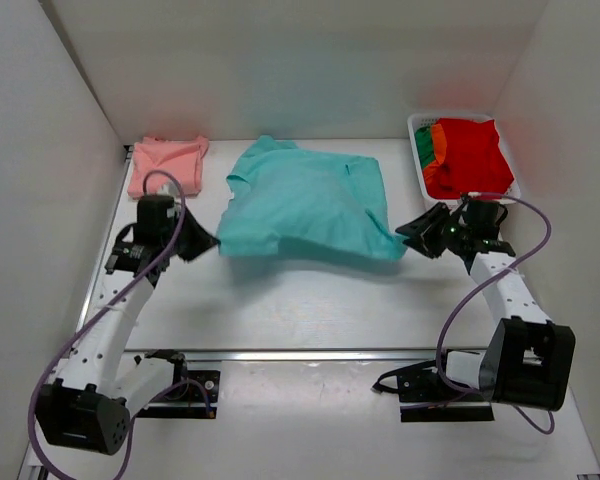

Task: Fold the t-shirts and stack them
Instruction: Flatten out the tshirt

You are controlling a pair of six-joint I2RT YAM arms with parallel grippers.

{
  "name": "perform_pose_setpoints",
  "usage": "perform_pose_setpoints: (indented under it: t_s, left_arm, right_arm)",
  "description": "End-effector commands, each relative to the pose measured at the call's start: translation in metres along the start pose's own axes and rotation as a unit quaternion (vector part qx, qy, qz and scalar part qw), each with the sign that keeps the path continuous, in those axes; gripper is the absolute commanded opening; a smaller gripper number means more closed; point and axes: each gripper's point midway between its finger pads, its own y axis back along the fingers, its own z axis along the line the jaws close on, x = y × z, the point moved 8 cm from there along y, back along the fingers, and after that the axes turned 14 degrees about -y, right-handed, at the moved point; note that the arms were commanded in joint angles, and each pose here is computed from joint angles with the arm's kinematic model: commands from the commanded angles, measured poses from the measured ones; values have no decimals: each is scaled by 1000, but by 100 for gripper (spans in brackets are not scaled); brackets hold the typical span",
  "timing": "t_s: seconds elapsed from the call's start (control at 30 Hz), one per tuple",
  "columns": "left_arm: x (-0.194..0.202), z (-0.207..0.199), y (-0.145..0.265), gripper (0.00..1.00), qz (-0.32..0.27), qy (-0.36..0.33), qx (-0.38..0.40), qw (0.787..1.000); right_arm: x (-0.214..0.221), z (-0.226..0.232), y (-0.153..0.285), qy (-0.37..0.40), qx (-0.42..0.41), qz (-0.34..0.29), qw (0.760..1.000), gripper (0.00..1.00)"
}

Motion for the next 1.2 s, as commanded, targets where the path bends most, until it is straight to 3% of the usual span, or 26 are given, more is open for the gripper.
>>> perform_pose_setpoints:
  t_s: [0.0,0.03,0.1,0.23,0.3,0.43,0.57,0.73,1.17]
  left_arm:
    - [69,34,-3,0,109,52,-23,992]
    - [75,36,-6,0,114,51,-21,992]
    - [90,34,-11,0,145,38,-10,989]
    - [109,29,-22,0,186,30,10,982]
    - [115,29,-22,0,196,36,22,980]
    - [127,35,-21,0,211,47,24,976]
    - [131,35,-24,0,219,48,24,974]
    - [131,35,-22,0,215,47,25,975]
    - [131,36,-23,0,220,45,24,974]
  right_arm:
    - [9,-11,17,-7,45,-35,998,43]
    - [6,-12,19,5,57,-54,997,51]
    - [5,-15,20,50,73,-63,994,55]
    - [13,-37,22,64,146,-58,985,56]
    - [27,-45,22,115,181,-28,976,55]
    - [49,-66,20,248,266,11,932,52]
    - [46,-83,20,273,310,12,911,54]
    - [37,-92,29,257,339,-23,905,53]
    - [52,-127,27,59,311,4,948,48]
